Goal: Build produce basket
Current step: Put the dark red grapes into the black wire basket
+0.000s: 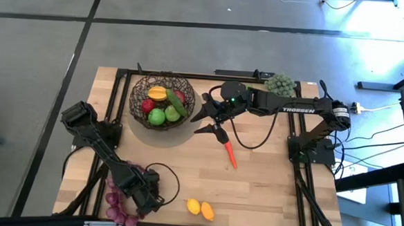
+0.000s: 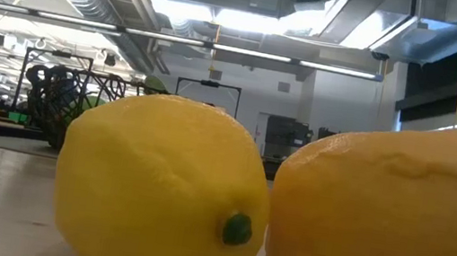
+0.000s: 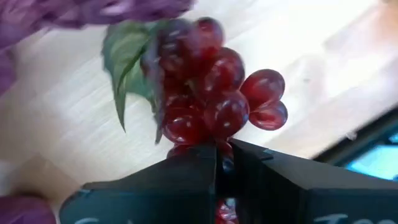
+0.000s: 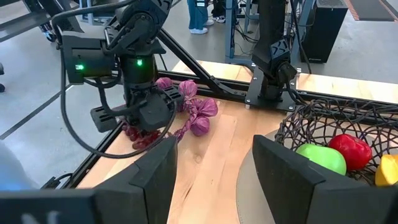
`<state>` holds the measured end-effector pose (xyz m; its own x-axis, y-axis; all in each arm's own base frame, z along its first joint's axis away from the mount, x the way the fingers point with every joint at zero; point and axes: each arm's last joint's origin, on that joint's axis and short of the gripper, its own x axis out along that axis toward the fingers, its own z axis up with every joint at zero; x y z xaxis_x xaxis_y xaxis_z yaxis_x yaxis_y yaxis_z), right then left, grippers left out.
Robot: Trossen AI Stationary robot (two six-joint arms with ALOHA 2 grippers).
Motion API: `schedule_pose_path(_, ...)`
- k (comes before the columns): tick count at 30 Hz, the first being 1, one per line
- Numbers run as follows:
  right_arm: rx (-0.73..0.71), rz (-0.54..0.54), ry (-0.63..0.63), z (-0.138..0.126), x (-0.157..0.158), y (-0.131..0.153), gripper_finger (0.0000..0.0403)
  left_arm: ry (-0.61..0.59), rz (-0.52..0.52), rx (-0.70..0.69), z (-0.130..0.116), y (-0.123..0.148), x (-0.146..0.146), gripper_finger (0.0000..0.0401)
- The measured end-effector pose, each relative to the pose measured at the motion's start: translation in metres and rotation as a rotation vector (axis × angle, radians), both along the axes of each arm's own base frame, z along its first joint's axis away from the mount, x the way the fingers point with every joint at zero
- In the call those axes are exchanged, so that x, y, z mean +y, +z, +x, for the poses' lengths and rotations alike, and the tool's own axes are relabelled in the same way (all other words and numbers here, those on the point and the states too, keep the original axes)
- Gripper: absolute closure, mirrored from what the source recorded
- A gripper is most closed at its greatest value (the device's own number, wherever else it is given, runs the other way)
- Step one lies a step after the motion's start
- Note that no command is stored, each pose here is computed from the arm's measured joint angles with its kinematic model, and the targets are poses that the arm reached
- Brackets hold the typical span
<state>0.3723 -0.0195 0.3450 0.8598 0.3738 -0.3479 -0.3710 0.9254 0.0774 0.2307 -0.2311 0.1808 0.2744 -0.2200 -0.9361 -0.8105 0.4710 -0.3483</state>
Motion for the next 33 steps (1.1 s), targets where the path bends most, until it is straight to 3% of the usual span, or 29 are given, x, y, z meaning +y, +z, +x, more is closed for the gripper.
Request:
schedule_pose_path(8, 0.008, 0.014, -0.015, 0.0, 0.0, 0.0, 0.0198, -0.091, 0.082, -0.012, 0.002, 0.011, 0.012, 0.0399)
schedule_pose_path(13, 0.025, -0.06, -0.131, -0.001, -0.004, -0.001, 0.0199, -0.064, 0.132, -0.034, -0.004, 0.03, 0.028, 0.04)
schedule_pose_path(22, 0.054, -0.215, -0.324, -0.02, -0.009, 0.012, 0.0199, 0.05, 0.167, -0.213, -0.001, 0.066, 0.057, 0.04)
schedule_pose_path(28, 0.089, -0.259, -0.349, -0.036, -0.009, 0.02, 0.0199, 0.014, 0.148, -0.295, -0.002, 0.084, 0.07, 0.0401)
schedule_pose_path(33, 0.124, -0.27, -0.34, -0.04, -0.009, 0.019, 0.0199, -0.046, 0.074, -0.343, -0.005, 0.098, 0.073, 0.0401)
